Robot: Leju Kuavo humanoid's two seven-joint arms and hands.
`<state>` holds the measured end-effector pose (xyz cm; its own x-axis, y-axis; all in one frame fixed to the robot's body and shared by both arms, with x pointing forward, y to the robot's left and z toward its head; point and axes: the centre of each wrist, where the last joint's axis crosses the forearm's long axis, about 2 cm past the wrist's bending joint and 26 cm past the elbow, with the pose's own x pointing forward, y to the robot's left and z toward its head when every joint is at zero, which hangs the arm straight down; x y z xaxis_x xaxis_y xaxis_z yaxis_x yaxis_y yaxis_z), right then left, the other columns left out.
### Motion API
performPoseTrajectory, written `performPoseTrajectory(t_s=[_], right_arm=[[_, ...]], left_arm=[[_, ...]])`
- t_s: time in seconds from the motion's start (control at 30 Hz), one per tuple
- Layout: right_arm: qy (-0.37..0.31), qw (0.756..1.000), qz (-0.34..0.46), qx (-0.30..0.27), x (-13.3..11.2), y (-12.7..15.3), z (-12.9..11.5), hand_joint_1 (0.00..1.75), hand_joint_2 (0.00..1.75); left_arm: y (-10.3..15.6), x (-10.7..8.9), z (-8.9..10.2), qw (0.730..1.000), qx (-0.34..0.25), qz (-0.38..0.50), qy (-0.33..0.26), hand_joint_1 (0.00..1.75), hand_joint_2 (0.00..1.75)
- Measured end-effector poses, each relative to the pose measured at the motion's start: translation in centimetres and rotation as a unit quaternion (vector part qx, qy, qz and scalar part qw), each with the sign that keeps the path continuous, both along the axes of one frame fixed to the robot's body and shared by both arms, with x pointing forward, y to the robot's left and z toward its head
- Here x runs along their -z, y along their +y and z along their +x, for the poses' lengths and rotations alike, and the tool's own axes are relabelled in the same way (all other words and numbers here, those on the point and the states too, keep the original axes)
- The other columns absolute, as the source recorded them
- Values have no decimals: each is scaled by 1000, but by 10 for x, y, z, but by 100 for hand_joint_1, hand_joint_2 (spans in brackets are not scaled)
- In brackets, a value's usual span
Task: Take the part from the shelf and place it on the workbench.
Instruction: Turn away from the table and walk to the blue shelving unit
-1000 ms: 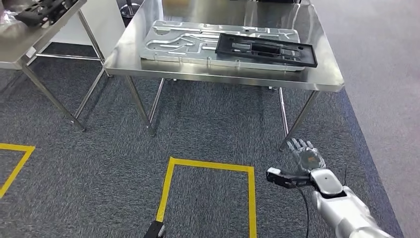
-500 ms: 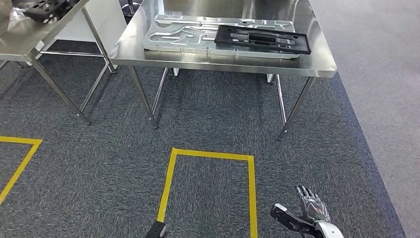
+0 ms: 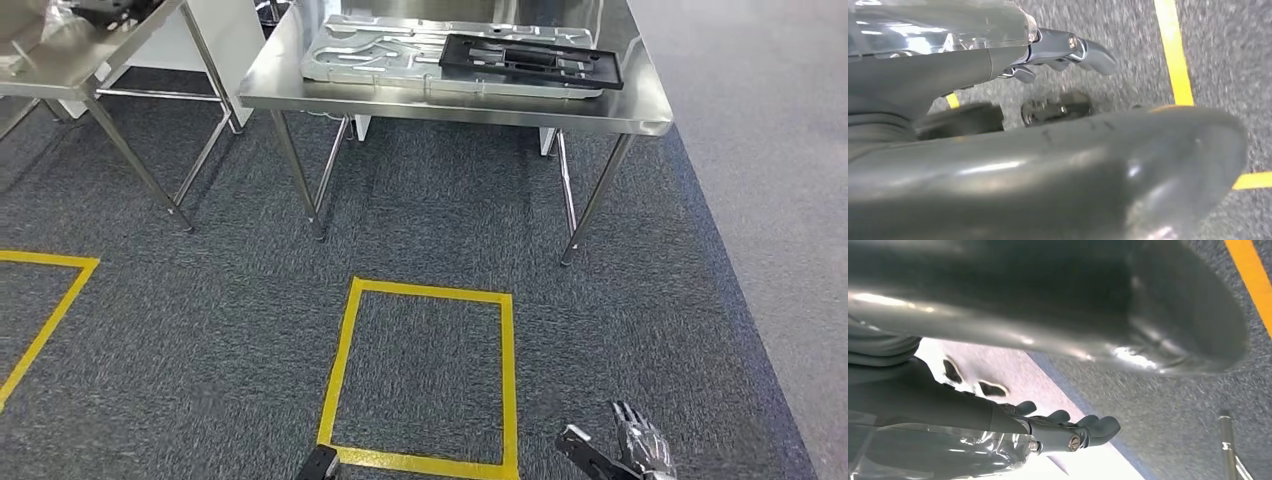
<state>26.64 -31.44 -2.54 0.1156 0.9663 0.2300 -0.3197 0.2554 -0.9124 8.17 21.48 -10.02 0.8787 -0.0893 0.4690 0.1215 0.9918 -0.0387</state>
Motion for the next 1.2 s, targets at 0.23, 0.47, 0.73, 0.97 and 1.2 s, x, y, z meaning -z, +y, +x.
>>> performPoseTrajectory(t_s=[0.23,0.47,0.73,0.97,1.2], right_arm=[[54,998,6,35,22,8,-35,0,0],[85,994,10,63,32,17,-54,0,0],[115,989,21,88,41,25,-73,0,0],[141,983,31,113,48,29,-88,0,0],[151,979,41,130,52,30,-99,0,0]], left_arm=[[-1,3,-15,1000,0,8,7,0,0],[-3,3,-19,1000,3,11,19,0,0],[-3,3,-23,999,18,20,25,0,0],[-3,3,-22,999,22,23,23,0,0],[-3,3,-19,999,37,24,19,0,0]])
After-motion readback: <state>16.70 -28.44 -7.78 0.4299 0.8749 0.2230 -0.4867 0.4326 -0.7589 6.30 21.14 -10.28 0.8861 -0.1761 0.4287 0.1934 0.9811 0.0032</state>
